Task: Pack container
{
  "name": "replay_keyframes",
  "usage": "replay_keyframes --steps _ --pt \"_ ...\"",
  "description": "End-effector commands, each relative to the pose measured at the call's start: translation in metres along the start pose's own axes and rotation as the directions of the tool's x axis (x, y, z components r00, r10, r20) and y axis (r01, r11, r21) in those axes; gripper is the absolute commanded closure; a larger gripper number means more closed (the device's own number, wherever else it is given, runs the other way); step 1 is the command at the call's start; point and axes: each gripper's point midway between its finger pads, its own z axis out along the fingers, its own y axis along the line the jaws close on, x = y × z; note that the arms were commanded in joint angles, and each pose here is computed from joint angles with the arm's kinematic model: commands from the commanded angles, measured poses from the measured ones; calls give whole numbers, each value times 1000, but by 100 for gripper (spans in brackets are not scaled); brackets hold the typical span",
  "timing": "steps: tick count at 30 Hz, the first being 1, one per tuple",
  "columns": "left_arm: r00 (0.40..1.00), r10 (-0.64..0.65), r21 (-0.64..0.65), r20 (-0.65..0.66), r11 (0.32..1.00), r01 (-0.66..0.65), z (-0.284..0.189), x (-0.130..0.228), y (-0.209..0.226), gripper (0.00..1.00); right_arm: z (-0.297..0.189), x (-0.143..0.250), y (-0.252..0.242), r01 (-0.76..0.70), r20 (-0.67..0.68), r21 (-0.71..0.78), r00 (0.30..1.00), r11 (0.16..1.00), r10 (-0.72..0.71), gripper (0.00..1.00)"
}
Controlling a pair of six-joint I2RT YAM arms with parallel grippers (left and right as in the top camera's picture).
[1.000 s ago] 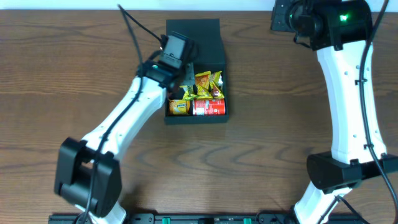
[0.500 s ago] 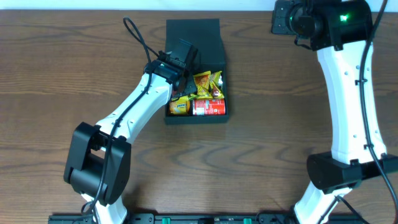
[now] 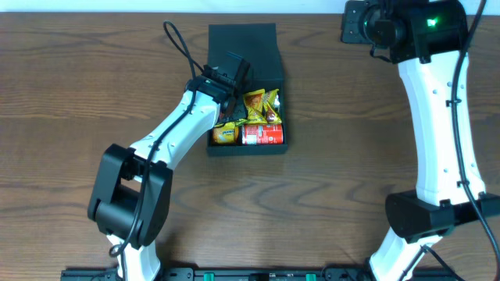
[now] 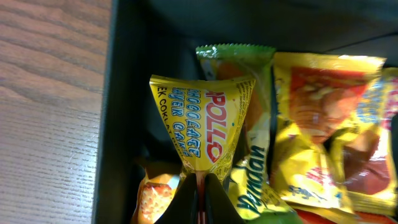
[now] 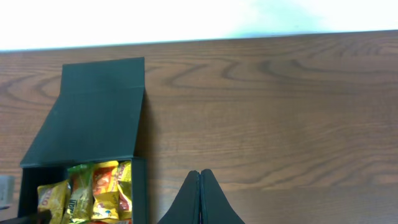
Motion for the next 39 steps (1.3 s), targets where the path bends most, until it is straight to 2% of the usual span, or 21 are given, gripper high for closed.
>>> replay_keyframes --steps 1,6,16,26,27,28,29,36,39 --pt "1000 19 -50 -9 999 -20 11 3 11 94 1 2 -3 13 -7 8 1000 1000 -13 98" --pt "999 28 -111 39 994 -24 10 -6 21 94 1 2 -2 13 -8 8 1000 1000 -13 98" --pt "998 56 -81 -20 995 -57 24 4 17 94 1 2 -3 13 -8 8 1000 1000 -13 98" --pt "999 35 -62 -39 997 -37 32 8 13 94 1 2 -2 13 -8 8 1000 1000 -13 98" --pt "999 34 -63 -39 997 -37 32 8 13 90 1 2 -3 13 -8 8 1000 1000 -13 98" --pt "999 34 -63 -38 997 -37 32 8 13 76 1 2 -3 13 -8 8 1000 1000 -13 98" --pt "999 35 -63 -38 997 -37 32 8 13 69 1 2 -3 13 -8 8 1000 1000 -13 98" --pt "999 34 -58 -31 998 -36 32 6 12 68 1 2 -3 13 -8 8 1000 1000 -13 98" --pt "999 33 -44 -31 998 -34 31 4 9 71 1 2 -2 13 -7 8 1000 1000 -13 98"
